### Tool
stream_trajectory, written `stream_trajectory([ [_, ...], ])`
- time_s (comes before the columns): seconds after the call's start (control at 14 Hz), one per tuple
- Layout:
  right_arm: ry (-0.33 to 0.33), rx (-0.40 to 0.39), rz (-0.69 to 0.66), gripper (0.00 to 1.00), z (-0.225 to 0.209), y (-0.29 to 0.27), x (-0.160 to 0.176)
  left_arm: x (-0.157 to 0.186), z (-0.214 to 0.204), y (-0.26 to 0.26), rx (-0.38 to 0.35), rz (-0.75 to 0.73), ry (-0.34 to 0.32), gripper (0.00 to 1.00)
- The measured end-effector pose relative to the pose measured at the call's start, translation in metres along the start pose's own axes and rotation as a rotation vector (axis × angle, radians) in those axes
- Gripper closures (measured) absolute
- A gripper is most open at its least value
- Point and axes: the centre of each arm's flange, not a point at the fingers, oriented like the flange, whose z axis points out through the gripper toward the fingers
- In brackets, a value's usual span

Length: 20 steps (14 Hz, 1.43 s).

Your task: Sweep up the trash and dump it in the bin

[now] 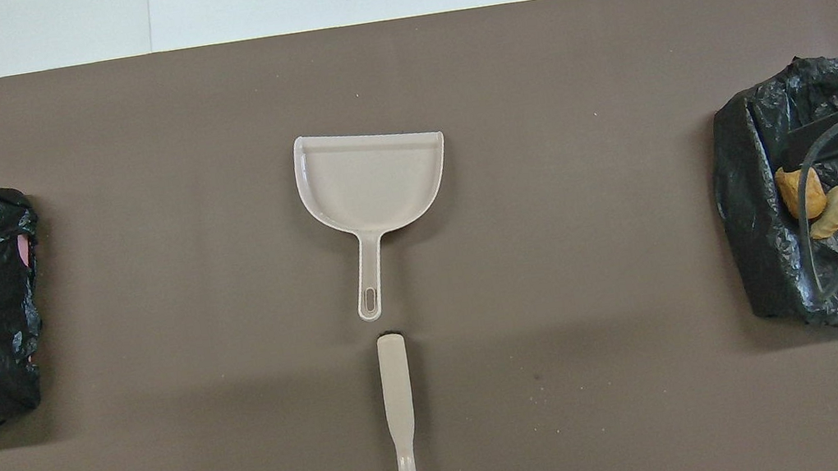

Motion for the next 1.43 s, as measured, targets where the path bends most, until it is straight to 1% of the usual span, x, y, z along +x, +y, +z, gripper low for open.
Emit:
stream_trajectory([
  [0.14, 0.000, 0.000, 0.000, 0.00, 0.000, 0.000, 0.000, 0.000, 0.001, 0.009, 0.000, -0.004, -0.014, 0.00],
  [0.5, 0.000, 0.000, 0.000, 0.00, 0.000, 0.000, 0.000, -0.003, 0.002, 0.001, -0.006, -0.026, -0.030, 0.00],
  [0.79, 0.000, 0.000, 0.000, 0.00, 0.000, 0.000, 0.000, -0.005, 0.001, -0.002, -0.008, -0.032, -0.033, 0.00],
  [1.43, -0.001, 0.000, 0.000, 0.00, 0.000, 0.000, 0.000, -0.005, 0.001, 0.018, -0.007, 0.005, -0.036, 0.00],
])
